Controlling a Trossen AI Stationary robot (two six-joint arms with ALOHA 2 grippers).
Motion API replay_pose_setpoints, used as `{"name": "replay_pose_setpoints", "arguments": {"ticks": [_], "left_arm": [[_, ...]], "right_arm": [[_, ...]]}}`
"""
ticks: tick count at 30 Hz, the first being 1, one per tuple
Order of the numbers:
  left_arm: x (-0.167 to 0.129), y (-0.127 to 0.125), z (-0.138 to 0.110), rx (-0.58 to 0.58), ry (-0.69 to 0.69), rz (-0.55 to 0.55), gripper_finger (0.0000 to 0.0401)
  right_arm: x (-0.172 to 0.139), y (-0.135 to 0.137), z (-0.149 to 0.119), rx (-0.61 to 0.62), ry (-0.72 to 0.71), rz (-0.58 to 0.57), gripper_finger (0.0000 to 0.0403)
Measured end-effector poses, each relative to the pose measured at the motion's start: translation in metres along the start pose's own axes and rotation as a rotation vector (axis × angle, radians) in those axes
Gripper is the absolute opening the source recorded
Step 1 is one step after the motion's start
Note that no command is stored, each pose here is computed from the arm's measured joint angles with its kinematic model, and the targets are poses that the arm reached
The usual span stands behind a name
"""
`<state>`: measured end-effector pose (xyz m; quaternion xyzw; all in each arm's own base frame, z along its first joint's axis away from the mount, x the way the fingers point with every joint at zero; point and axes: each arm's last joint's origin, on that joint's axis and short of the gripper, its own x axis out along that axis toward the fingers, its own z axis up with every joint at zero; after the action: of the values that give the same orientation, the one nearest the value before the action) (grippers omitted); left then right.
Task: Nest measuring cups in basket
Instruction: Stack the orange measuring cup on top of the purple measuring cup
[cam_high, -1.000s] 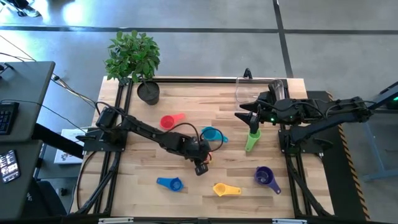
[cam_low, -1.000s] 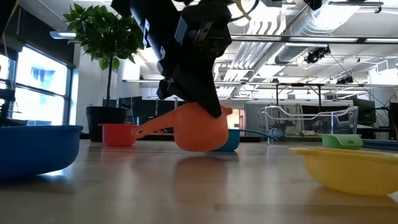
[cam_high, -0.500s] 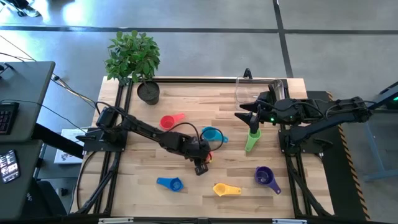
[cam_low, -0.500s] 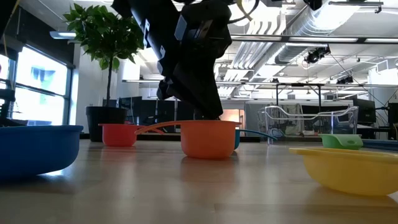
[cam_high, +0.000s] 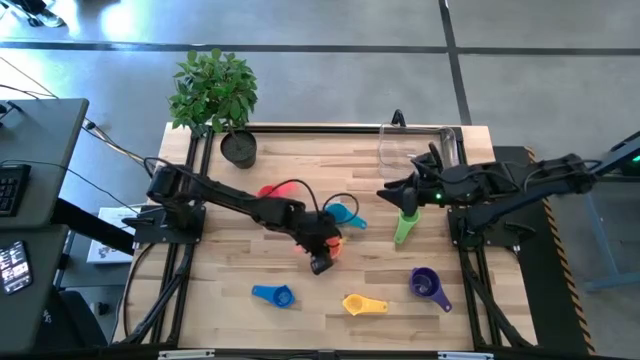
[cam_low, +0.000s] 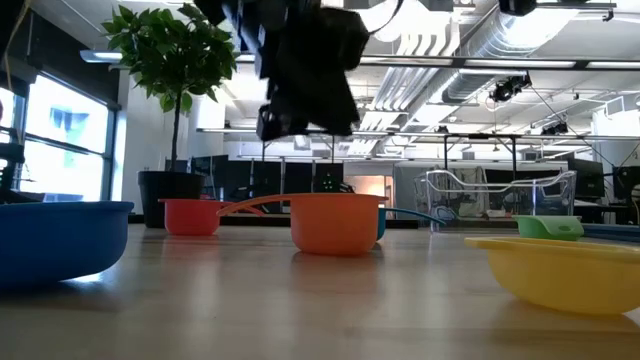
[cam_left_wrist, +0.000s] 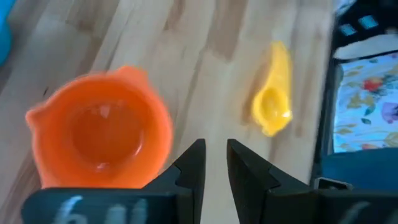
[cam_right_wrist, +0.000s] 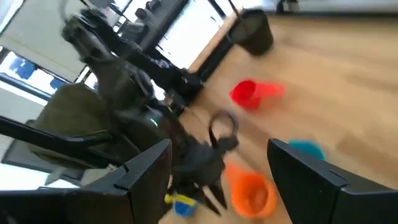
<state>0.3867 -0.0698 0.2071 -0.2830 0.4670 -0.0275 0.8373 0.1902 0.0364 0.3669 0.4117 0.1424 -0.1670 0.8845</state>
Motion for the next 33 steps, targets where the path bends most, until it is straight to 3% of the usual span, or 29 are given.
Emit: {"name": "replay_pose_setpoints", "arguments": {"ticks": [16, 26, 33], "left_arm": [[-0.098, -0.026, -0.001, 0.135, -0.141, -0.035, 0.0035], [-0.153, -0.023, -0.023, 0.096, -0.132, 0.090, 0.0030], [-0.172, -0.020, -0.035, 0.091, -0.116, 0.163, 0.0030]], "right_arm": [[0.053, 0.009, -0.072, 0.261, 0.219, -0.228, 0.0256], [0.093, 0.016, -0.124, 0.426, 0.241, -0.296, 0.0256], [0.117, 0.014, -0.153, 0.528, 0.227, -0.336, 0.0256]]}}
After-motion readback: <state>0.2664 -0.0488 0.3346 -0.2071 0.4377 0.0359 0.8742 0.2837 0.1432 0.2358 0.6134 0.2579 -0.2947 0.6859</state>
